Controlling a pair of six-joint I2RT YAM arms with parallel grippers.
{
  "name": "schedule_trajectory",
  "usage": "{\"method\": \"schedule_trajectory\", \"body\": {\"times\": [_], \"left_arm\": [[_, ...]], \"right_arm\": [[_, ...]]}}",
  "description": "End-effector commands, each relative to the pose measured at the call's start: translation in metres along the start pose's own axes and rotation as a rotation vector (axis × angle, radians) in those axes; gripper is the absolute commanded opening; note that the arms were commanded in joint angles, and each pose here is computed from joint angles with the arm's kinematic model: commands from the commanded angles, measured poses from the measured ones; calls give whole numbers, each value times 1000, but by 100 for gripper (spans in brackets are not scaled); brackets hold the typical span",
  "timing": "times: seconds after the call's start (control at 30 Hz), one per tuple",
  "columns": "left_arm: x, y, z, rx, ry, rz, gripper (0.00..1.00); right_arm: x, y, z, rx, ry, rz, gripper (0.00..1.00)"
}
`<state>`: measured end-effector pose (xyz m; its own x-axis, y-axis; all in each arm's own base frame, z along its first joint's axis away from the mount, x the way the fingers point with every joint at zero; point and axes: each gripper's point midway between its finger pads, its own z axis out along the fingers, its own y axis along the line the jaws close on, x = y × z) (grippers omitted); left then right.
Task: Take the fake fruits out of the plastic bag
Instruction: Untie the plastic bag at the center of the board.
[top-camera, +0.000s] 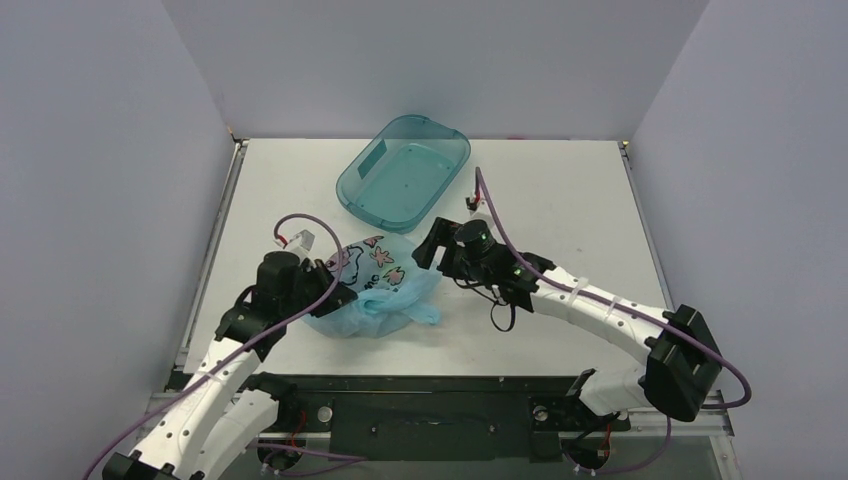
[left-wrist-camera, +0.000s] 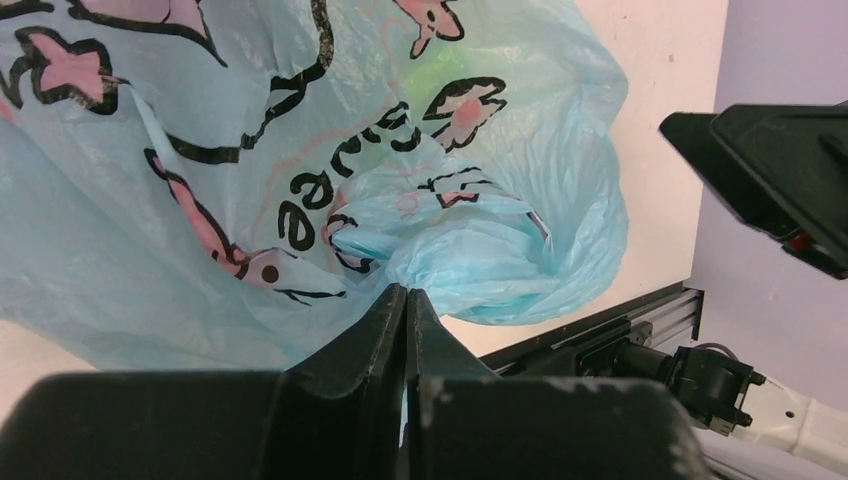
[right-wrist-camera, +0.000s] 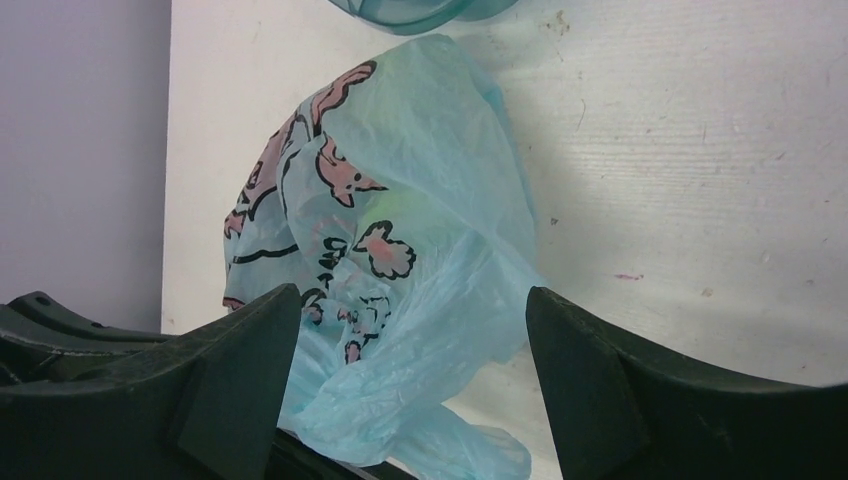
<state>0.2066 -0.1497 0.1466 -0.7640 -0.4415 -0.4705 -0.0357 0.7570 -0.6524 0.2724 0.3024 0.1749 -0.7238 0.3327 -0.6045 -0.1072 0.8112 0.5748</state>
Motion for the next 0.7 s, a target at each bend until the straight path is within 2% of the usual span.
{"method": "schedule_trajectory", "body": {"times": [0.0, 0.13, 0.2, 0.3, 0.4, 0.5, 0.67], "left_arm": [[-1, -6, 13, 78, -1, 13, 0], [11, -7, 23, 143, 22, -12, 0], [16, -5, 20, 137, 38, -36, 0], [17, -6, 15, 140, 45, -15, 0], [15, -8, 6, 120, 56, 16, 0], [10, -16, -3, 130, 46, 18, 0], [5, -33, -11, 170, 59, -1, 0]], "right_arm": [[22, -2, 7, -18, 23, 50, 77], [63, 20, 10, -133, 55, 18, 76], [71, 34, 7, -157, 58, -6, 75], [68, 39, 11, -105, 19, -54, 72], [76, 34, 18, -68, 31, -5, 68], [76, 46, 17, -114, 11, 53, 64], [84, 43, 10, -80, 10, 34, 72]]}}
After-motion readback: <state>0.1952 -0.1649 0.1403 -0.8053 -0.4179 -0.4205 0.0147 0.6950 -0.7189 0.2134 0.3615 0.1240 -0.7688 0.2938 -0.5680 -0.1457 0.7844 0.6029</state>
